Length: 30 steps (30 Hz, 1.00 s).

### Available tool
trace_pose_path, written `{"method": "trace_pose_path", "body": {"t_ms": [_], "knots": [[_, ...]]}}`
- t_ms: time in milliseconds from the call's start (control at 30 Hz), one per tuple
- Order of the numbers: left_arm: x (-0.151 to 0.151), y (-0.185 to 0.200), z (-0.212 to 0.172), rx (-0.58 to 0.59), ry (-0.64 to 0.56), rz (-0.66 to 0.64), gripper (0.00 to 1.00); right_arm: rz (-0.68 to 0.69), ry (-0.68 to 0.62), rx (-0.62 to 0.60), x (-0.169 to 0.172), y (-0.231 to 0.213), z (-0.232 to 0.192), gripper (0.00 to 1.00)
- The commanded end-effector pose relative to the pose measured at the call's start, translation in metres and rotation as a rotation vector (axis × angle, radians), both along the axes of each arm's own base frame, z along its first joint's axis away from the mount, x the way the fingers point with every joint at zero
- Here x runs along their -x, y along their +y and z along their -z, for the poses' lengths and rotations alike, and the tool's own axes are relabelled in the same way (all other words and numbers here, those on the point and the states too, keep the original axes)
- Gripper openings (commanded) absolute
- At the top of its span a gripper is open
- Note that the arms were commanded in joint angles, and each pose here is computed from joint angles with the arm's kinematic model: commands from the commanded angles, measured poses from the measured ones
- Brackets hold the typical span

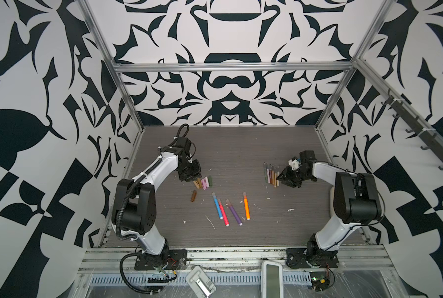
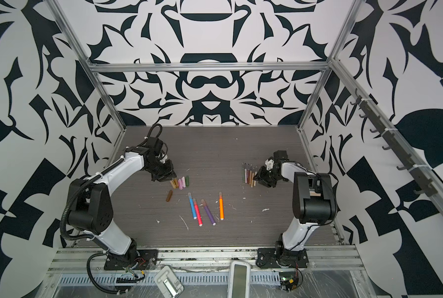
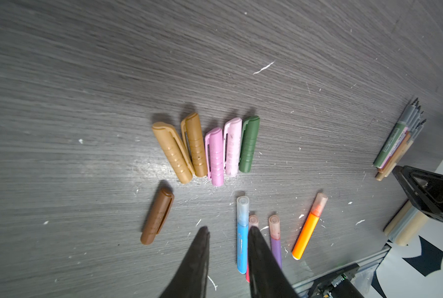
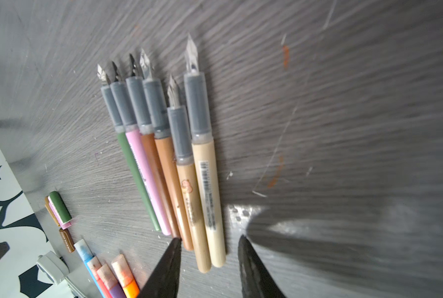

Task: Open the pen caps
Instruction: 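Lower the cream pen beside the uncapped pens and open the right gripper, then grasp the brown cap with the left gripper and push it against the tan caps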

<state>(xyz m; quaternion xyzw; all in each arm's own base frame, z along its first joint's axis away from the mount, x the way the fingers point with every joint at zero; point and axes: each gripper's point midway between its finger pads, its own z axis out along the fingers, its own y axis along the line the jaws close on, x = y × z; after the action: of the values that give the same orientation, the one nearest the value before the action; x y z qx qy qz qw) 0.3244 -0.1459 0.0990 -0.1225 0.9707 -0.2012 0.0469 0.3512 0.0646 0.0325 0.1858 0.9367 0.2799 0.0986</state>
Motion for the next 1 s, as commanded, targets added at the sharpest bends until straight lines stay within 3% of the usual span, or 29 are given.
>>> {"method": "trace_pose_path", "body": {"t_ms": [0, 233, 500, 967], "knots": [[0.012, 0.005, 0.008, -0.012, 0.048, -0.017, 0.3, 0.006, -0.034, -0.023, -0.01, 0.002, -0.015, 0.4], [0.042, 0.025, 0.032, -0.109, 0.142, -0.025, 0.31, 0.005, -0.028, 0.006, -0.006, -0.001, -0.019, 0.4], [0.071, 0.027, 0.048, -0.093, 0.206, -0.036, 0.31, 0.013, -0.041, 0.023, -0.001, -0.004, -0.027, 0.39], [0.074, 0.034, 0.068, -0.158, 0.271, -0.007, 0.3, 0.006, -0.046, 0.015, -0.007, -0.003, -0.029, 0.38]]}}
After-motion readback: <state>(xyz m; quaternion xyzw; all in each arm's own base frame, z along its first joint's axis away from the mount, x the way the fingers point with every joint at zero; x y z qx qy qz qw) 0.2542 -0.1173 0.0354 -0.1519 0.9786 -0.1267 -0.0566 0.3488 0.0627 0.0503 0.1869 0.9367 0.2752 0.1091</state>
